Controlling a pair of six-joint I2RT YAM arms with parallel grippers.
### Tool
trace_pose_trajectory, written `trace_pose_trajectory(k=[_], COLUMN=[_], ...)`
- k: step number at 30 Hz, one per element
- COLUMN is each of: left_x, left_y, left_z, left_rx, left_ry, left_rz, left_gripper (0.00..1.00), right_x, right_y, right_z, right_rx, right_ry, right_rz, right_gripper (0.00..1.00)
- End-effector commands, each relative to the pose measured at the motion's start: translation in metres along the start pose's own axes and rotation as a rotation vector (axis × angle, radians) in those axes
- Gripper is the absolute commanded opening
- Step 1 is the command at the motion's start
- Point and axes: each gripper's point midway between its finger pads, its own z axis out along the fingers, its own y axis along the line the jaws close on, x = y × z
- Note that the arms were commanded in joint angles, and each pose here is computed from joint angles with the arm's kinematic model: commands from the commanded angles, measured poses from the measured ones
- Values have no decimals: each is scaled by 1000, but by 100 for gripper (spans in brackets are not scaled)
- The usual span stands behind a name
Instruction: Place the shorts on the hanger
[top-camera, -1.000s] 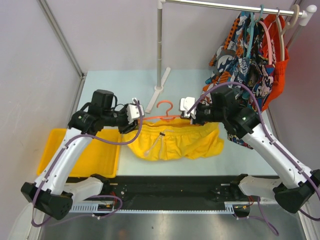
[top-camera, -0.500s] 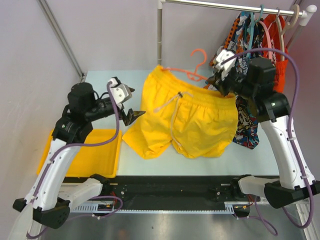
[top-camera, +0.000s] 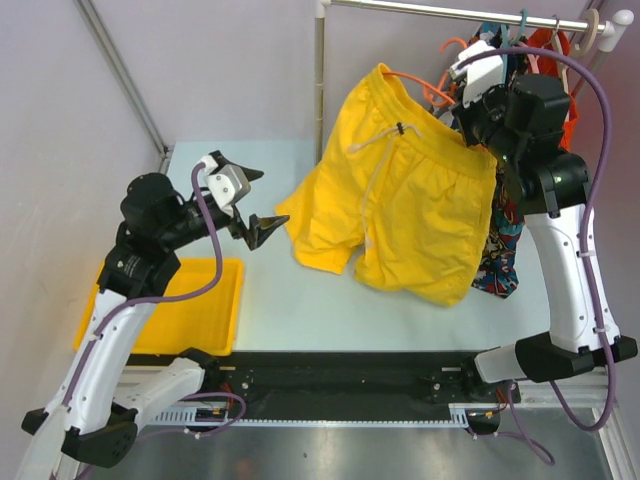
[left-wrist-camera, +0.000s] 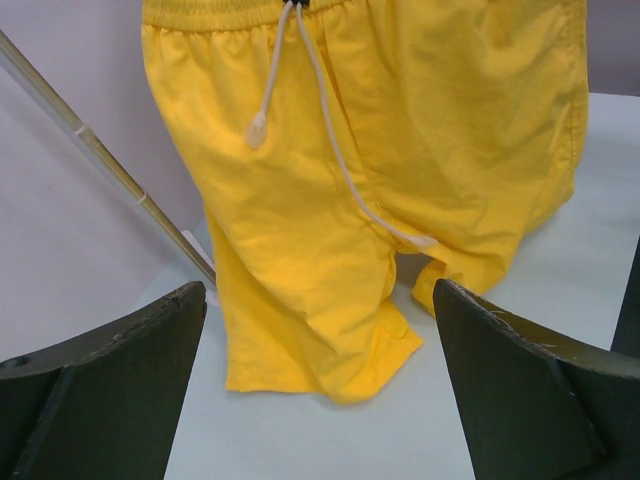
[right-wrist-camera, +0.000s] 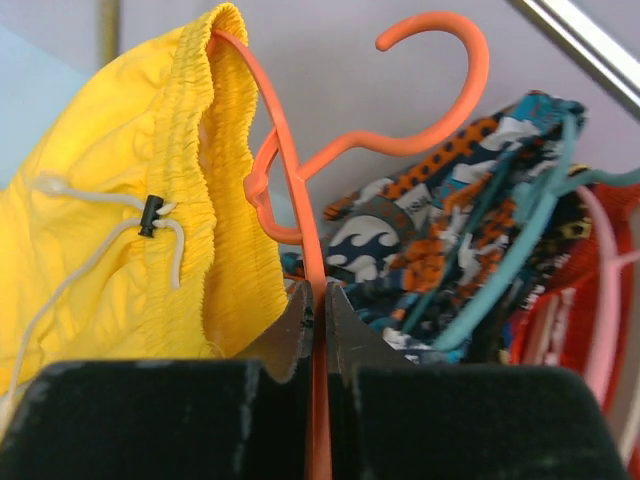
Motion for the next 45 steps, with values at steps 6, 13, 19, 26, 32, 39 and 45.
trace_pose_trajectory(k=[6, 13, 19, 26, 32, 39, 45], left_x=[-3, 9, 14, 23, 45, 62, 72], left_y=[-9, -16, -18, -18, -15, -21, -26], left_z=[-5, -7, -12, -13, -6, -1, 2], left_rx=[11, 10, 0, -11, -13, 7, 23], left_ry=[-38, -35, -30, -10, 88, 155, 173], left_rz=[-24, -37, -19, -20, -102, -209, -262], left_gripper=[100, 100, 100, 100, 100, 100, 100], right_x=[-75, -94, -92, -85, -73, -66, -58], right_y=[-78, -95, -104, -94, -67, -54, -47], right_z=[-18, -7, 17, 46, 67, 71, 55], right_rx=[308, 376, 431, 437, 424, 425, 386], right_ry=[-182, -220, -214, -207, -192, -190, -180], right_rz=[-136, -176, -206, -221, -238, -212, -173], right_gripper=[0, 0, 0, 0, 0, 4, 62])
